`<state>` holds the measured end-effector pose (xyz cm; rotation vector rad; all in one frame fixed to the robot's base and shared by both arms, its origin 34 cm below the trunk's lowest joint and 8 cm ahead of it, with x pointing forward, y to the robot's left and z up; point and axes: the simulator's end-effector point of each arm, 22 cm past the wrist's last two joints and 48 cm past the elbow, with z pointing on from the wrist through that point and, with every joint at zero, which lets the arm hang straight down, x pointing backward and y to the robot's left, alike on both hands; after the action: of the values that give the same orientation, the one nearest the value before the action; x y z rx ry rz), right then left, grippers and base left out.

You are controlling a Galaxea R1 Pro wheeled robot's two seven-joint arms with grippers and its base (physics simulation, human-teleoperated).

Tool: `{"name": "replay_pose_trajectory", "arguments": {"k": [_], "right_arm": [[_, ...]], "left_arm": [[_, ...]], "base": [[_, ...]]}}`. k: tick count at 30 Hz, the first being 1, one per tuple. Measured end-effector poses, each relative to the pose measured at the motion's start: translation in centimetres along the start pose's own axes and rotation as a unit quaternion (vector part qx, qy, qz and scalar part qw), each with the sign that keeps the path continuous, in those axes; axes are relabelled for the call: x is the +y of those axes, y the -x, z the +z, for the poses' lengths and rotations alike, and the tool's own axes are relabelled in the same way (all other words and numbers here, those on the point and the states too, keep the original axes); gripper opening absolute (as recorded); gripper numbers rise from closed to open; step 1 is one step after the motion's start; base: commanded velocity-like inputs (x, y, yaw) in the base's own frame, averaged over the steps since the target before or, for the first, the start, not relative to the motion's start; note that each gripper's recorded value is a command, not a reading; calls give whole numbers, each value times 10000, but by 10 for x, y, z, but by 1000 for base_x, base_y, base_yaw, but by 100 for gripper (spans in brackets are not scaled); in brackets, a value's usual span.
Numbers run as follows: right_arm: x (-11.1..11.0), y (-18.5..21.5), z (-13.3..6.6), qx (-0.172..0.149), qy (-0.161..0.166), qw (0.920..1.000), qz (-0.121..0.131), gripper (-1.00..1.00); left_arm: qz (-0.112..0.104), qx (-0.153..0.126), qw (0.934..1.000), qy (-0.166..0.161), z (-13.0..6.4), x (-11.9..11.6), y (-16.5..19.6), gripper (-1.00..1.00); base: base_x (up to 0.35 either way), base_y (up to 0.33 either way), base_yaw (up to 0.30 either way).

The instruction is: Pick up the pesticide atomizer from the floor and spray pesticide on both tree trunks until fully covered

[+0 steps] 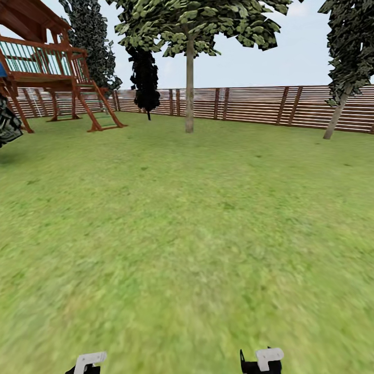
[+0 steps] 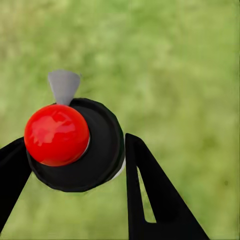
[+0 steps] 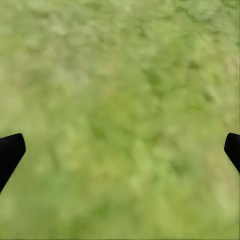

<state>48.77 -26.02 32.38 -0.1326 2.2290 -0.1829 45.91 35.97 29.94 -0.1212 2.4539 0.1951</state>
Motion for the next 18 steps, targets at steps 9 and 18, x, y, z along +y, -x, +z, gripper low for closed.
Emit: {"name": "replay_pose_trajectory", "arguments": {"k": [9,18], "right_arm": [[0,0,0,0,0,10000,0,100],[0,0,0,0,0,10000,0,100]], "left_arm": [[1,7,10000,-2,0,0,-1,-100],[0,6,10000,-1,0,0,-1,-100]], "base": [[339,0,0],[339,0,0]]}}
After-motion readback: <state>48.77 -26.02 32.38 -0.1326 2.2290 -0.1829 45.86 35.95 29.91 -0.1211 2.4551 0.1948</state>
